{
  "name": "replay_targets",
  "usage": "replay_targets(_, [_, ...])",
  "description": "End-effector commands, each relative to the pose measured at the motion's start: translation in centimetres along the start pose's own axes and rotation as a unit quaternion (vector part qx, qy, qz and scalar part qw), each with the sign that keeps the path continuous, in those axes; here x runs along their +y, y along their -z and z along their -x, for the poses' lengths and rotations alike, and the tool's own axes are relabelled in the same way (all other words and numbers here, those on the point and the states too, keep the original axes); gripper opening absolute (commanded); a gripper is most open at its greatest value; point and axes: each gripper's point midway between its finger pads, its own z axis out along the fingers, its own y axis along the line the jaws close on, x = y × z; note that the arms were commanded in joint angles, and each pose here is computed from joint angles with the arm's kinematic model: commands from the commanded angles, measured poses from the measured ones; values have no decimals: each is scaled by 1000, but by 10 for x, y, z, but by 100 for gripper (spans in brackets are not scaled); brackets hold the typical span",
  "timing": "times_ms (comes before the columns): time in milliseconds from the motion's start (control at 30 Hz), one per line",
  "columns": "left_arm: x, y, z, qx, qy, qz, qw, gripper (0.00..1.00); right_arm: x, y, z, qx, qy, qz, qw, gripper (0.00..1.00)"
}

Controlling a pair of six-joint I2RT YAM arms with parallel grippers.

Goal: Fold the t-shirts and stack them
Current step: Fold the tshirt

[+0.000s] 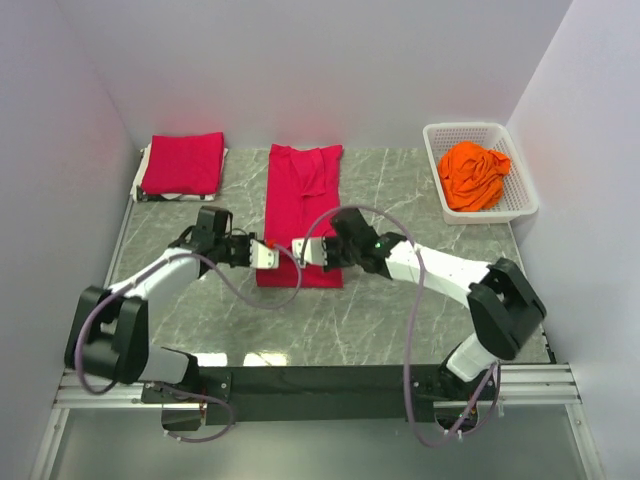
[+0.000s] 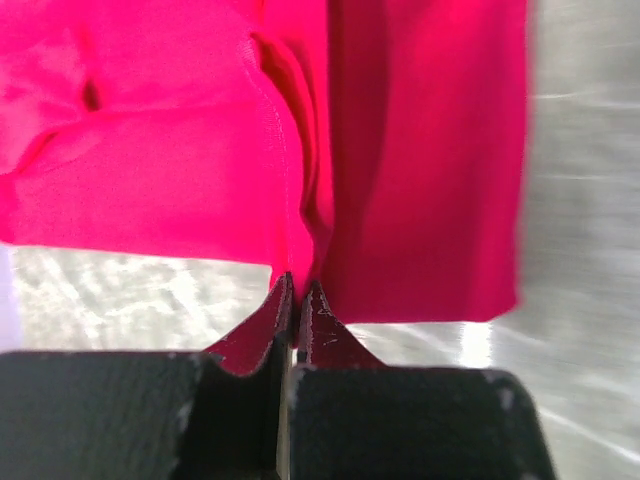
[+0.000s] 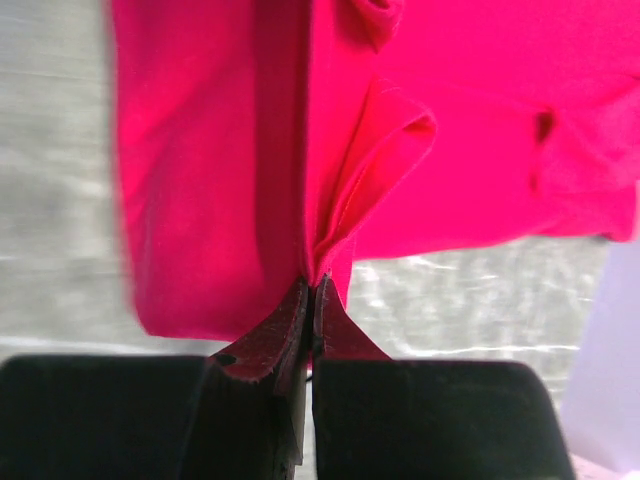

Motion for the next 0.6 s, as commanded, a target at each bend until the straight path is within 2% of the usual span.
replay_targets(0, [54,-1,1,-16,-39,50,998,1,-45,-4,0,-9,34,-19,999,0])
replay_targets(67, [82,-3,-6,-18,-40,69,997,1,-66,-12,-6,-7,38,-24,999,0])
replay_targets(233, [107,-25,-28,-16,-34,68,997,1,-104,-36,-22,1,35,-26,999,0])
replay_targets(433, [134,-44,-48,-16,-29,73,997,1,-123,-59,-38,13,34,-27,999,0])
replay_targets(467, [135,-45,-50,-15,-29,73,997,4,-124,-61,-40,17,33,-27,999,0])
replay_targets(500, [141,-46,-52,-11,-32,80,996,7,-125,-63,-40,19,34,-28,999,8])
replay_targets(533, [141,-50,-57,-8,-27,81,996,11,-127,-66,-41,22,31,-31,999,21])
replay_targets(567, [143,-50,-58,-6,-20,84,996,21,-130,-66,-44,27,22,-38,999,33])
